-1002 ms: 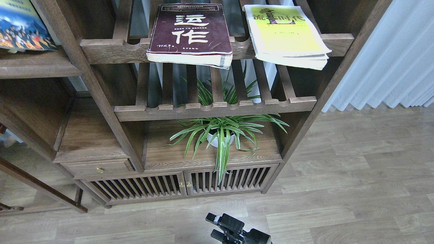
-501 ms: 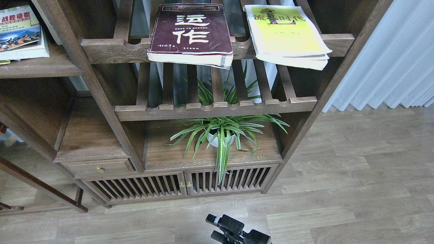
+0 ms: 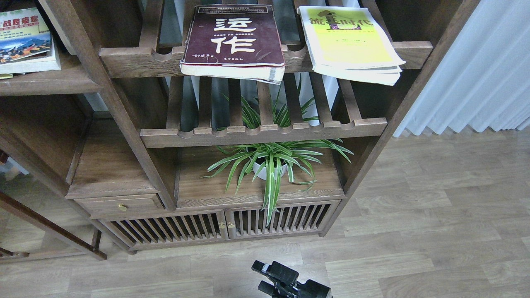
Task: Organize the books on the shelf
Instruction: 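Set the paperback on the upper side shelf and open the left gripper, then reach the right gripper up to the yellow book on the top shelf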
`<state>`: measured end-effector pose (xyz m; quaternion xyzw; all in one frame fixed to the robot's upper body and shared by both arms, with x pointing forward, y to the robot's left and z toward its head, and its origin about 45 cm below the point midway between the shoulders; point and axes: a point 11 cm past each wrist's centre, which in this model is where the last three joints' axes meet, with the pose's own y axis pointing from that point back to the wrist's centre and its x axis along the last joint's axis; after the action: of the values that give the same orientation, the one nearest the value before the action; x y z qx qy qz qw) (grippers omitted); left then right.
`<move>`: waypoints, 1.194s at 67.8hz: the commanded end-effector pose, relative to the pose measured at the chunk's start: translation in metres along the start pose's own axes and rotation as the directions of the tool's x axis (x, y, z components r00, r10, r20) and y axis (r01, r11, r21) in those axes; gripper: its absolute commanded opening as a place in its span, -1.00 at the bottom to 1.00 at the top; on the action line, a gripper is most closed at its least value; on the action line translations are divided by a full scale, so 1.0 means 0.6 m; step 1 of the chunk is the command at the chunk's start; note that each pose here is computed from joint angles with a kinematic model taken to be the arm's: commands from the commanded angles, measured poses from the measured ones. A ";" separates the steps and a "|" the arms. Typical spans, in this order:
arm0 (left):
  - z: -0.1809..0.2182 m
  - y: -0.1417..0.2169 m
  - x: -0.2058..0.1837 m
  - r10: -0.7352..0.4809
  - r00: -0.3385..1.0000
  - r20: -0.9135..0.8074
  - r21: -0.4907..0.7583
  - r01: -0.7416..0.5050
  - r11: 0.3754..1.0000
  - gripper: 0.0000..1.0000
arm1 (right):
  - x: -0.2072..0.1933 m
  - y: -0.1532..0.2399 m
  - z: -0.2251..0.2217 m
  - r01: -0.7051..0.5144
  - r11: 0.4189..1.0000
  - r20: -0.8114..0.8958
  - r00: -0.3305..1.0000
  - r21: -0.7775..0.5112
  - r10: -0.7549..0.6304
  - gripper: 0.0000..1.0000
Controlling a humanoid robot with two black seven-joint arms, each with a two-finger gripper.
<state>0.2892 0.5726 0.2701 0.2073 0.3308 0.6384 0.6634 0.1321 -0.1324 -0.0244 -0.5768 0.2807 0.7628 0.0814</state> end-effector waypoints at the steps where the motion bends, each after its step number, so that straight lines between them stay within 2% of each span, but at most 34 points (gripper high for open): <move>1: -0.064 -0.022 0.005 -0.003 0.999 -0.038 0.048 0.005 0.999 1.00 | -0.001 0.000 -0.001 0.002 1.000 -0.001 1.000 0.001 -0.002 0.99; 11: -0.147 -0.089 -0.037 -0.087 0.988 -0.124 0.056 0.095 0.994 1.00 | -0.001 -0.001 -0.002 0.001 1.000 -0.002 1.000 0.002 -0.001 0.99; 14: -0.222 -0.124 -0.068 -0.129 0.973 -0.189 0.108 0.151 0.983 1.00 | -0.002 -0.001 -0.003 0.002 1.000 -0.003 1.000 0.001 -0.002 0.99; 20: -0.292 -0.157 -0.111 -0.176 0.950 -0.258 0.153 0.220 0.963 1.00 | -0.003 -0.002 -0.005 0.003 1.000 -0.006 1.000 0.001 -0.003 0.99; 37: -0.441 -0.202 -0.219 -0.244 0.868 -0.433 0.209 0.360 0.909 1.00 | -0.010 -0.005 -0.008 0.014 1.000 -0.013 1.000 0.002 -0.014 0.99; 45: -0.496 -0.214 -0.258 -0.243 0.831 -0.501 0.222 0.395 0.891 1.00 | -0.035 -0.012 -0.033 0.053 0.998 -0.035 0.998 0.028 -0.052 0.99; 56: -0.552 -0.217 -0.291 -0.227 0.801 -0.553 0.250 0.420 0.873 1.00 | -0.132 -0.030 -0.089 0.210 0.974 -0.116 0.973 0.081 -0.200 0.98; 61: -0.573 -0.212 -0.299 -0.218 0.792 -0.570 0.264 0.428 0.864 1.00 | -0.213 -0.026 -0.123 0.342 0.932 -0.178 0.931 0.121 -0.318 0.98; 71: -0.582 -0.208 -0.301 -0.213 0.793 -0.571 0.277 0.430 0.859 1.00 | -0.298 -0.011 -0.147 0.417 0.894 -0.197 0.902 0.163 -0.385 0.98; 81: -0.586 -0.209 -0.304 -0.212 0.792 -0.573 0.282 0.433 0.856 1.00 | -0.351 0.016 -0.162 0.465 0.867 -0.245 0.874 0.177 -0.419 0.98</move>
<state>0.1383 0.3299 -0.0286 0.0942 0.6503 0.4645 0.5937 0.2683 -0.1390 0.1311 -0.6744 0.2344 0.6429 0.2773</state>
